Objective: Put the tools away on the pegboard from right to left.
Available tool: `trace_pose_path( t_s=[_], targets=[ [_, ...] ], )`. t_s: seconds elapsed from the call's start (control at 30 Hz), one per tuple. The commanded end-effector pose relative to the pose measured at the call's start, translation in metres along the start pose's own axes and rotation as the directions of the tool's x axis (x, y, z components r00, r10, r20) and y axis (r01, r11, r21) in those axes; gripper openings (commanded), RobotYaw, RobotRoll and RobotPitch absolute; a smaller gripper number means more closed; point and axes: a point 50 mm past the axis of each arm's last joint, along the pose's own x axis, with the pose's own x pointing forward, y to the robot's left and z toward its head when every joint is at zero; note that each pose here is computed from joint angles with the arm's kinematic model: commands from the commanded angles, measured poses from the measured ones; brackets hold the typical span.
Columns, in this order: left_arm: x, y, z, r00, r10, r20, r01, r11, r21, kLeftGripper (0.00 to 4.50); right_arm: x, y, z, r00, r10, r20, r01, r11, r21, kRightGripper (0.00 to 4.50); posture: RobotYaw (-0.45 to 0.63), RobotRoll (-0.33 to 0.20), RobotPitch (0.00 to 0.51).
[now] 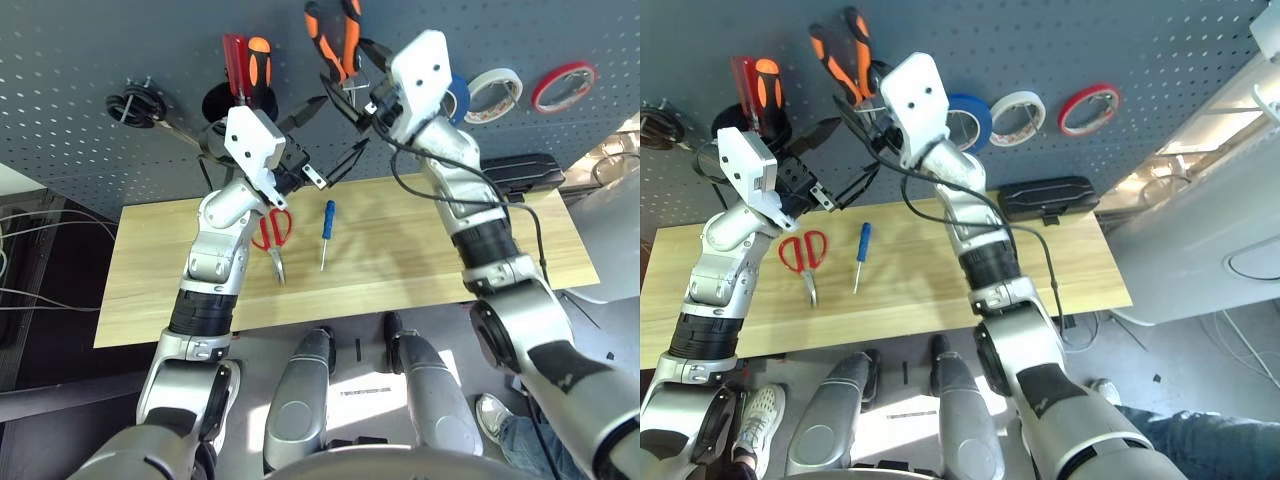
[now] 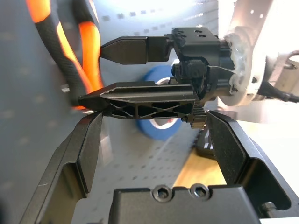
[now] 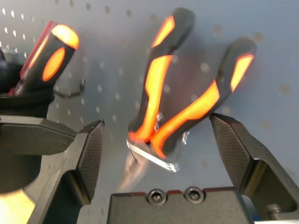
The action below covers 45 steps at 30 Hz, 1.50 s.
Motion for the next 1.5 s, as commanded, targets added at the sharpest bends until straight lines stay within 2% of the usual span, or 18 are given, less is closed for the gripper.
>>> trace_pose_path(
  t_s=[0.03,0.13,0.2,0.33,0.47,0.6,0.83,0.97,1.1,1.27,1.4,1.5],
  targets=[
    [-0.015,0.008,-0.01,0.996,0.029,-0.086,-0.028,1.0,0.015,4.5,-0.027,-0.001,0.024,0.997,0.075,-0.008,-0.074,0.997,0.033,4.48,0.16,0.0,0.318],
    [-0.021,0.004,-0.023,0.982,-0.02,-0.187,0.021,1.0,0.003,4.5,-0.057,0.004,0.021,0.959,0.221,-0.179,-0.188,0.964,0.187,4.48,0.13,0.0,0.312],
    [-0.023,0.002,-0.028,0.973,-0.034,-0.23,0.034,0.999,-0.004,4.5,-0.069,0.008,0.019,0.919,0.296,-0.262,-0.234,0.942,0.242,4.48,0.13,0.0,0.311],
    [-0.027,-0.01,-0.055,0.915,-0.109,-0.388,0.094,0.994,-0.06,4.5,-0.099,0.011,-0.013,0.81,0.335,-0.481,-0.129,0.903,0.411,4.48,0.12,0.0,0.302],
    [-0.027,-0.018,-0.074,0.86,-0.138,-0.492,0.117,0.99,-0.074,4.5,-0.117,0.018,-0.036,0.732,0.364,-0.576,-0.069,0.881,0.469,4.48,0.11,0.0,0.292],
    [-0.027,-0.025,-0.102,0.758,-0.137,-0.637,0.095,0.99,-0.1,4.5,-0.137,0.021,-0.067,0.648,0.346,-0.678,0.066,0.862,0.503,4.48,0.12,0.0,0.29],
    [-0.017,-0.023,-0.133,0.631,-0.004,-0.776,-0.07,0.996,-0.062,4.5,-0.144,0.03,-0.093,0.597,0.345,-0.724,0.091,0.868,0.489,4.48,0.12,0.0,0.289],
    [-0.015,-0.026,-0.15,0.551,0.042,-0.833,-0.124,0.992,-0.031,4.5,-0.139,0.038,-0.097,0.61,0.352,-0.71,0.069,0.869,0.491,4.48,0.11,0.0,0.287],
    [-0.025,-0.034,-0.165,0.43,0.032,-0.902,-0.123,0.992,-0.023,4.5,-0.139,0.04,-0.099,0.611,0.343,-0.714,0.084,0.868,0.489,4.48,0.1,0.0,0.288],
    [-0.038,-0.041,-0.176,0.323,0.053,-0.945,-0.193,0.981,-0.011,4.5,-0.138,0.038,-0.098,0.615,0.329,-0.716,0.096,0.871,0.482,4.48,0.08,0.0,0.288],
    [-0.047,-0.049,-0.185,0.285,0.058,-0.957,-0.21,0.978,-0.004,4.5,-0.135,0.04,-0.096,0.625,0.326,-0.709,0.096,0.87,0.484,4.48,0.06,0.0,0.283],
    [-0.048,-0.059,-0.189,0.286,0.036,-0.958,-0.234,0.972,-0.033,4.5,-0.133,0.039,-0.094,0.632,0.321,-0.705,0.099,0.869,0.484,4.48,0.05,0.0,0.283]
  ],
)
